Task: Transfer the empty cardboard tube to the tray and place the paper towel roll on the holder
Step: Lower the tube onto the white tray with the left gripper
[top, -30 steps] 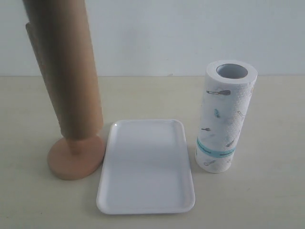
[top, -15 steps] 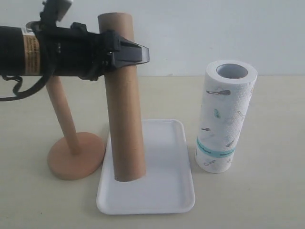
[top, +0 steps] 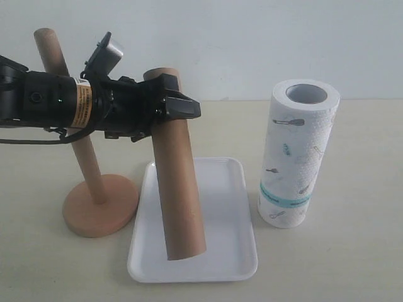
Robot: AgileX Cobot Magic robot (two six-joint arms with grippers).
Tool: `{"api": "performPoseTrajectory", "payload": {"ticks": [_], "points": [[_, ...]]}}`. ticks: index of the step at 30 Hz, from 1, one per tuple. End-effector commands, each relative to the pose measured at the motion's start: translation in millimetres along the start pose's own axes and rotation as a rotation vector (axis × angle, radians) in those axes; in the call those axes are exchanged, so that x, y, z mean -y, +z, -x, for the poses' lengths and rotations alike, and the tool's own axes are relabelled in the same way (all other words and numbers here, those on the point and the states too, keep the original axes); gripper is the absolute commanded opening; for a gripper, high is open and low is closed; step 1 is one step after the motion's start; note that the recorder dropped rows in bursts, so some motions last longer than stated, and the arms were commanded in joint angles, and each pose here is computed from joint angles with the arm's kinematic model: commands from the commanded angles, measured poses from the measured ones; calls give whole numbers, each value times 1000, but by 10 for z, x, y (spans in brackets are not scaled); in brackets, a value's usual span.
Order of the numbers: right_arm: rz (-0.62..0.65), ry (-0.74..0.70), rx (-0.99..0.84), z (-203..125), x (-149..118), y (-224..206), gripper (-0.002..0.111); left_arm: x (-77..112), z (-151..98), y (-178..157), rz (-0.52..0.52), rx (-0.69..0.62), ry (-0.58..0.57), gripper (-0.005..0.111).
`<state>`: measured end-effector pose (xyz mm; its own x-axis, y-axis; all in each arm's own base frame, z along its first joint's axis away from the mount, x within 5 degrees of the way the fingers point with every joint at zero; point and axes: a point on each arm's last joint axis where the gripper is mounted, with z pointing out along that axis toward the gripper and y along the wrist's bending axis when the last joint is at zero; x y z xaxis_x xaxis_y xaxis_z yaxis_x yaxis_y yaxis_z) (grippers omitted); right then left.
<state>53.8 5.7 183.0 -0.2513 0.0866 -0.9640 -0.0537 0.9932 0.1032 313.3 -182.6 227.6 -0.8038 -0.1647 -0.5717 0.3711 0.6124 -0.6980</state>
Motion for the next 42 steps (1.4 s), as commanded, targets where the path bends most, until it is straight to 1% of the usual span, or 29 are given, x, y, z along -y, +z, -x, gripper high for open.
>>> {"api": "performPoseTrajectory", "payload": {"ticks": [1,4,7,8,9,11,16,17,18,19,22,27,30,34,36,38,42], "points": [[-7,-4,13,11,4,-4,0,113,-89,83,-19,-35,17,4],[-7,-4,13,11,4,-4,0,166,-147,134,5,-40,34,4],[-7,-4,13,11,4,-4,0,130,-173,177,48,-39,40,4],[-7,-4,13,11,4,-4,0,126,-173,182,47,-37,29,4],[-7,-4,13,11,4,-4,0,89,-194,221,53,-47,-27,4],[-7,-4,13,11,4,-4,0,21,-252,294,53,-78,-85,4],[-7,-4,13,11,4,-4,0,-157,-376,447,82,-133,-117,4],[-7,-4,13,11,4,-4,0,-163,-370,465,82,-135,-111,4],[-7,-4,13,11,4,-4,0,-159,-342,493,81,-142,-74,4],[-7,-4,13,11,4,-4,0,-133,-294,509,75,-140,-42,4],[-7,-4,13,11,4,-4,0,-23,-126,530,46,-100,-6,4],[-7,-4,13,11,4,-4,0,28,-54,534,40,-99,56,6],[-7,-4,13,11,4,-4,0,-8,-55,532,78,-103,77,17],[-7,-4,25,22,4,-4,0,-18,-49,529,85,-101,79,40],[-7,-4,19,16,4,-4,0,-18,-49,529,85,-101,79,49],[-7,-4,16,14,4,-4,0,-18,-49,529,85,-101,79,54],[-7,-4,16,14,4,-4,0,-18,-49,529,85,-101,79,58]]}}
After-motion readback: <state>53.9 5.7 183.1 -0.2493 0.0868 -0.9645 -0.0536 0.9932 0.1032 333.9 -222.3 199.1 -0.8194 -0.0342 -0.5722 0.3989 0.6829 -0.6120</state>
